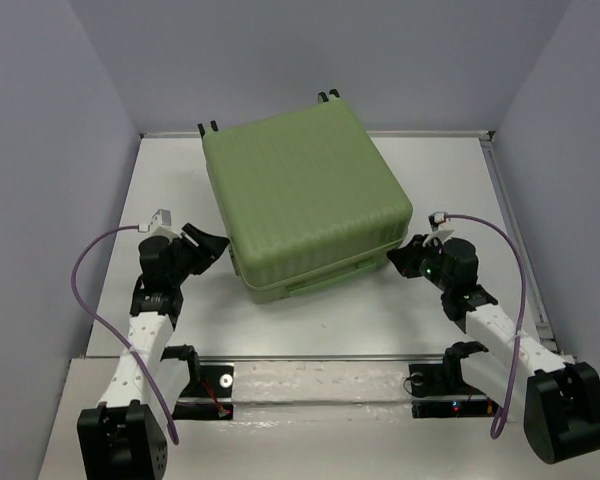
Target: Pack the luggage
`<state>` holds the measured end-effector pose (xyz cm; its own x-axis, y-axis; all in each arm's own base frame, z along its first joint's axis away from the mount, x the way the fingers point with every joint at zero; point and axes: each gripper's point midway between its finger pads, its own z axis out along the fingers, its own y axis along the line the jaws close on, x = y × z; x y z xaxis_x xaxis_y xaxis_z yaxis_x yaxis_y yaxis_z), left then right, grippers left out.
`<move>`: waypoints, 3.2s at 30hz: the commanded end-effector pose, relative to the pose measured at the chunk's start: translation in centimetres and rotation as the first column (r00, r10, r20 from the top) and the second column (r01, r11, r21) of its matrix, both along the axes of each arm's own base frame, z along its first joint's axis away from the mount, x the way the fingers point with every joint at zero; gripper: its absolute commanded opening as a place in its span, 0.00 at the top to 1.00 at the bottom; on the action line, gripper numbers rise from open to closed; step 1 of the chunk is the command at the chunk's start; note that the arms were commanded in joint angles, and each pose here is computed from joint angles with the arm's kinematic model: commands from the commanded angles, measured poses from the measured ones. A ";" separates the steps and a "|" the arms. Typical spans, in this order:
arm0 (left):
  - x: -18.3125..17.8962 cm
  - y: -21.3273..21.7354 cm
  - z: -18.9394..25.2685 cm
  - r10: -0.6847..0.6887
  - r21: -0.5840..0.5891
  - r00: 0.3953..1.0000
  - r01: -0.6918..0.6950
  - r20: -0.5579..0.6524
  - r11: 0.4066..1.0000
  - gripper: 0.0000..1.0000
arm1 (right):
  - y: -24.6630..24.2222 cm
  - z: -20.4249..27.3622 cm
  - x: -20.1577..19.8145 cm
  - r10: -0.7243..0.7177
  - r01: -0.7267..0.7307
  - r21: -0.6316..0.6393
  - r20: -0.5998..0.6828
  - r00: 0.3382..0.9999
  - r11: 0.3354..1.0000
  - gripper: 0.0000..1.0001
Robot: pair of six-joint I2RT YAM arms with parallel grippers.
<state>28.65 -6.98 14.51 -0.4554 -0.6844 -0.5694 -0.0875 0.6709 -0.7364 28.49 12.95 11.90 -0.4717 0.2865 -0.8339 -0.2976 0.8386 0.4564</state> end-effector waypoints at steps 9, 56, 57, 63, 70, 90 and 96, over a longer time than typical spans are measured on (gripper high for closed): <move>-1.3 -5.4 0.3 -0.137 -0.036 0.989 0.139 0.060 0.990 0.60 | 1.5 2.6 -1.3 0.053 -0.060 0.080 0.093 0.994 0.995 0.93; 2.7 -4.0 18.5 0.047 0.139 0.943 -0.098 0.330 0.986 0.01 | 21.3 0.1 -22.7 0.428 -0.430 0.026 -0.176 0.887 0.902 0.17; 3.9 -4.3 18.5 0.035 0.142 0.949 -0.084 0.314 0.986 0.01 | 20.3 -0.1 -22.0 0.379 -0.384 0.006 -0.179 0.908 0.923 0.18; 11.6 -3.3 17.5 -0.004 0.076 0.972 -0.014 0.234 0.997 0.01 | 17.2 -1.3 -18.8 0.244 -0.244 0.034 -0.240 0.940 0.969 0.69; 19.4 -2.5 15.7 -0.025 0.034 0.989 0.020 0.149 0.999 0.01 | 15.8 -1.5 -18.1 0.221 -0.223 0.016 -0.224 0.949 0.975 0.71; 31.2 -5.2 11.8 -0.057 -0.157 0.995 0.070 0.084 0.985 0.04 | 16.2 -3.3 -18.6 0.237 -0.248 -0.014 -0.255 0.938 0.969 0.68; 33.2 -6.8 12.0 -0.067 -0.218 0.993 0.086 0.095 0.972 0.08 | 16.1 -3.6 -18.6 0.229 -0.241 -0.016 -0.258 0.939 0.970 0.67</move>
<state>60.78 -11.37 21.45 -0.4811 -0.7517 -0.4511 -0.0972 0.5571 -0.8247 9.48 28.69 7.78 -0.7276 0.0662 -0.6828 -0.3785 0.7915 0.4800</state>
